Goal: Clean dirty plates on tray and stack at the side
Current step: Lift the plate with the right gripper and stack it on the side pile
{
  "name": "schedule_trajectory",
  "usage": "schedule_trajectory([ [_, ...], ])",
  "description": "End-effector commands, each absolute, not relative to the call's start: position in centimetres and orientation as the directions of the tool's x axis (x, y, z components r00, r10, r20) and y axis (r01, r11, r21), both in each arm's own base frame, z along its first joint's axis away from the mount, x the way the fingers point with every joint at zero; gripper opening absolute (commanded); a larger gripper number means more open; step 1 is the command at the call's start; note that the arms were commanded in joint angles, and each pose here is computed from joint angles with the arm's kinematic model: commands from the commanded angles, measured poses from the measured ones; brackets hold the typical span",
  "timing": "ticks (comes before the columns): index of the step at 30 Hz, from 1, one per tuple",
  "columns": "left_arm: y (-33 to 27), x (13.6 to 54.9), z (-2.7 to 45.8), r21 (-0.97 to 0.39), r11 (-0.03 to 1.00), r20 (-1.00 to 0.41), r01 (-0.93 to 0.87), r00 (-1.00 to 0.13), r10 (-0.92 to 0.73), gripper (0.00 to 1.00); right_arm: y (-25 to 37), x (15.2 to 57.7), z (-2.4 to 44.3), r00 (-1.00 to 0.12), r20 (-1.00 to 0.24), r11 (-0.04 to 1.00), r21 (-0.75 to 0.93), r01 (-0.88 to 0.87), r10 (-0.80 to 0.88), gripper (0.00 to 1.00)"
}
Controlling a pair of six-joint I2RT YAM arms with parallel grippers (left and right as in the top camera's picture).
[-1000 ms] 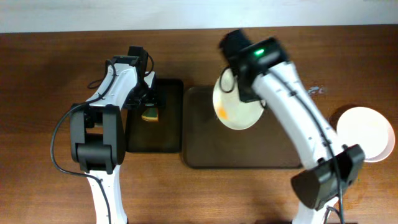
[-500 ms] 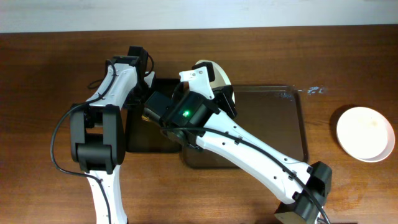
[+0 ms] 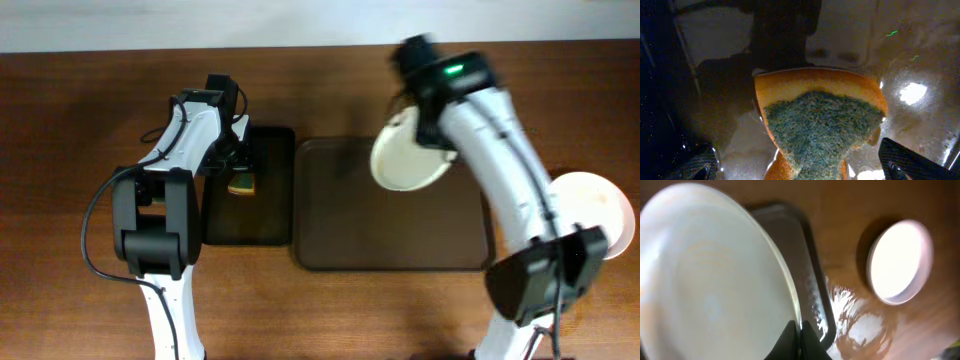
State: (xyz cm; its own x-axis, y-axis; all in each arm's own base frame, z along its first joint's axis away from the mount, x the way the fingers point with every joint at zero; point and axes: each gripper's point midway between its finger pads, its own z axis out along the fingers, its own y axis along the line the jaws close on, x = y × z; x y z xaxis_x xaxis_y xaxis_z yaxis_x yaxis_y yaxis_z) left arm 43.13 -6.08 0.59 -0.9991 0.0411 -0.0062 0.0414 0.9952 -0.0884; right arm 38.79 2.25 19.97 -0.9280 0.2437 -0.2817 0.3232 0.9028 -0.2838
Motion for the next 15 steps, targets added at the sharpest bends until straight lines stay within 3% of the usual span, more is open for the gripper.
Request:
schedule_trajectory([
  [1,-5.9,42.2,-0.6,-0.087,0.996,0.032,0.037,-0.999,0.039,1.00,-4.4,38.1,19.2,-0.897,-0.160,0.900,-0.076,0.428,0.413,0.04],
  [5,-5.9,42.2,-0.6,-0.087,0.996,0.032,0.037,-0.999,0.039,1.00,-16.8,35.4,19.2,-0.708,-0.187,0.711,-0.061,0.700,0.681,0.04],
  [9,-5.9,42.2,-0.6,-0.087,0.996,0.032,0.037,-0.999,0.039,1.00,-26.3,29.8,18.2,-0.461,-0.169,0.462,-0.036,0.886,0.871,0.04],
  [15,-5.9,42.2,-0.6,-0.087,0.996,0.032,0.037,-0.999,0.039,1.00,-30.1,26.3,17.4,-0.330,-0.139,0.333,-0.006,0.943,0.934,0.04],
])
